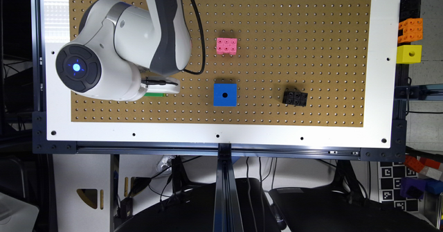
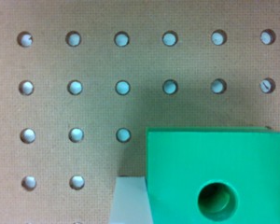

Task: Pick up green block.

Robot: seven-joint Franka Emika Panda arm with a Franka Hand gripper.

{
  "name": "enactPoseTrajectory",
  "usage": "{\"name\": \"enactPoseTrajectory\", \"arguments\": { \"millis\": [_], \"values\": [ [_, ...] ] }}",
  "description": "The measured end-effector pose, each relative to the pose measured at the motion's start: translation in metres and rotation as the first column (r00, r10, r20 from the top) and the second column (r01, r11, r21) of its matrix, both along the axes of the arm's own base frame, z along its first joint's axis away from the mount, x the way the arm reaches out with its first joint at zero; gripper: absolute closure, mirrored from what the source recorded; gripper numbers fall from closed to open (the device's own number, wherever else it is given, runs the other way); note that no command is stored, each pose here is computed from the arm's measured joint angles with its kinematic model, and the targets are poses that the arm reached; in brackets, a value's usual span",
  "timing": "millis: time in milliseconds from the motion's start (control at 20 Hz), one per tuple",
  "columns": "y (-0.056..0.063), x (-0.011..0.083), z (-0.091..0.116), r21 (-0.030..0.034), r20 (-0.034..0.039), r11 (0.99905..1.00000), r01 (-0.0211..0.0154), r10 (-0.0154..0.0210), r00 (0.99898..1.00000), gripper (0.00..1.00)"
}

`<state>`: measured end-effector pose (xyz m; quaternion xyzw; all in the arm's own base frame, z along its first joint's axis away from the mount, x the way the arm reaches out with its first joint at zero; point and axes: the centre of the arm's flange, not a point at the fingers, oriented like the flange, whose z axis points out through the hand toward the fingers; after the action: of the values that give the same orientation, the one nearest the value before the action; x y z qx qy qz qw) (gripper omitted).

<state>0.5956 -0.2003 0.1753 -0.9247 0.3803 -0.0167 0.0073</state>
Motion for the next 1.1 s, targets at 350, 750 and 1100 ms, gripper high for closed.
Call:
{"name": "enactPoseTrajectory", "arguments": {
  "millis": [350, 750, 1100],
  "values": [
    [0.0, 0.0, 0.0, 0.0001, -0.0003, 1.0, 0.0001, -0.0001, 1.0, 1.0],
    [-0.001, 0.0015, 0.04, -0.0005, -0.006, 1.0, -0.0001, 0.0001, 0.99998, 1.0],
    [-0.001, 0.0013, 0.074, -0.0031, -0.0049, 0.999995, -0.0006, 0.0006, 0.99999, 1.0]
  ]
}}
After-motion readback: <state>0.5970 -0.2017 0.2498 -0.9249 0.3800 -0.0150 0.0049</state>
